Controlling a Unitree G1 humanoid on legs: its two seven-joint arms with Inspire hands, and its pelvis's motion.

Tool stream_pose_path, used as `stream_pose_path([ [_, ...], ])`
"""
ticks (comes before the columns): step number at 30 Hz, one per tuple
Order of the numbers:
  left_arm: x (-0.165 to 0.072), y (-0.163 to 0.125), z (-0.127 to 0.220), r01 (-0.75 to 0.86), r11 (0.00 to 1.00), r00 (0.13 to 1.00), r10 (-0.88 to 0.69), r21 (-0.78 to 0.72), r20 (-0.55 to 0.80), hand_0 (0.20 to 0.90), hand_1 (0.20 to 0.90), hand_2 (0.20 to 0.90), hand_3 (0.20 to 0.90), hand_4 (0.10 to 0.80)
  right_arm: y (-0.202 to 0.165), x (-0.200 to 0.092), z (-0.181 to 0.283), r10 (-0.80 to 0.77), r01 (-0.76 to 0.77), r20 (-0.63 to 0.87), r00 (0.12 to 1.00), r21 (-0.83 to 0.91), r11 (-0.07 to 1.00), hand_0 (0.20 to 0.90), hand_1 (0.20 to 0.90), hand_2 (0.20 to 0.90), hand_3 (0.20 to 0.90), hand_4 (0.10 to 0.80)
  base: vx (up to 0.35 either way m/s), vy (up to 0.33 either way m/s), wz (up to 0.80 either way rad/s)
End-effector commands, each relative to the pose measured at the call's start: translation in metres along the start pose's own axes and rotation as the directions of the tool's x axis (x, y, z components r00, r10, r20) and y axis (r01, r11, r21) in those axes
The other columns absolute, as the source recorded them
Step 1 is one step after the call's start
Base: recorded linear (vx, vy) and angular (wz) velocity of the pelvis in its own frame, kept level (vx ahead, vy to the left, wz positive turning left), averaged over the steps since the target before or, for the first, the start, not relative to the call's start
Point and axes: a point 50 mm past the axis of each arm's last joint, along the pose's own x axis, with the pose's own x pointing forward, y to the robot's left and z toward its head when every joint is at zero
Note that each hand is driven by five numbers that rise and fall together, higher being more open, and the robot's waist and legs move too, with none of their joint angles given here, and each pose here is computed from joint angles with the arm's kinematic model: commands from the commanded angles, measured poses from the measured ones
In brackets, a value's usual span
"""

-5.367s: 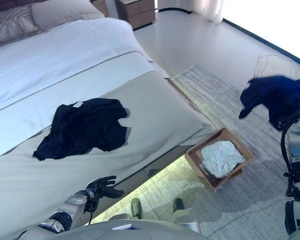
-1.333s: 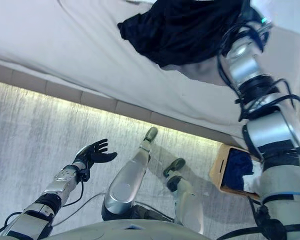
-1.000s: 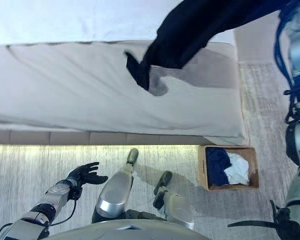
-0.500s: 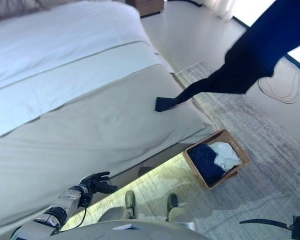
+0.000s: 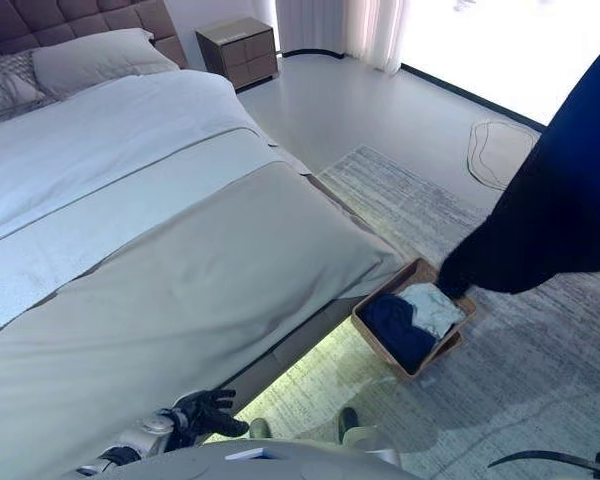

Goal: Pick up the clothes from the bed and place them into the basket

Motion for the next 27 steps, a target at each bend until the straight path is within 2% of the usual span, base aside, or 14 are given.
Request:
stream_pose_path([
  [1,-0.006,0.035,0.003,-0.085,0.993,0.996,0.088,0.081,-0.027,0.900,0.900,0.900,0.900,0.800,-0.028,0.004,0.030,-0.098,0.089,0.122,0.988,0.078,0.993,0.300,0.300,0.300,0.200,0.100,-0.008,-0.112,-0.02],
  [3,-0.006,0.038,0.008,-0.093,0.993,0.995,0.094,0.076,-0.016,0.900,0.900,0.900,0.900,0.800,-0.007,0.001,0.026,0.015,-0.019,0.104,0.994,0.045,0.999,0.300,0.300,0.300,0.200,0.100,-0.018,-0.113,-0.04],
  [8,-0.004,0.038,0.034,-0.103,0.991,0.993,0.097,0.090,0.065,0.900,0.900,0.900,0.900,0.800,0.019,0.000,0.029,0.116,-0.118,0.090,0.989,0.017,0.993,0.300,0.300,0.300,0.200,0.100,-0.099,-0.078,-0.03],
  [9,-0.004,0.038,0.038,-0.104,0.990,0.992,0.098,0.090,0.075,0.900,0.900,0.900,0.900,0.800,0.021,0.000,0.030,0.117,-0.120,0.091,0.989,0.018,0.993,0.300,0.300,0.300,0.200,0.100,-0.201,-0.089,-0.02],
  [13,-0.006,0.037,0.088,-0.122,0.988,0.966,0.098,0.089,0.240,0.900,0.900,0.900,0.900,0.800,0.044,-0.005,0.038,0.143,-0.147,0.094,0.985,0.034,0.989,0.300,0.300,0.300,0.200,0.100,-0.268,-0.106,0.01],
  [19,-0.015,0.040,0.129,-0.152,0.984,0.917,0.106,0.093,0.385,0.900,0.900,0.900,0.900,0.800,0.072,-0.007,0.037,0.218,-0.217,0.021,0.976,-0.044,0.975,0.300,0.300,0.300,0.200,0.100,-0.173,-0.109,-0.03],
  [23,-0.022,0.048,0.143,-0.166,0.983,0.893,0.116,0.079,0.435,0.900,0.900,0.900,0.900,0.800,0.091,-0.011,0.026,0.277,-0.281,-0.053,0.959,-0.105,0.954,0.300,0.300,0.300,0.200,0.100,-0.089,-0.074,-0.05],
  [27,-0.029,0.059,0.151,-0.175,0.983,0.875,0.128,0.058,0.467,0.900,0.900,0.900,0.900,0.800,0.095,-0.009,0.018,0.269,-0.281,-0.116,0.956,-0.102,0.954,0.300,0.300,0.300,0.200,0.100,-0.084,-0.054,-0.03],
])
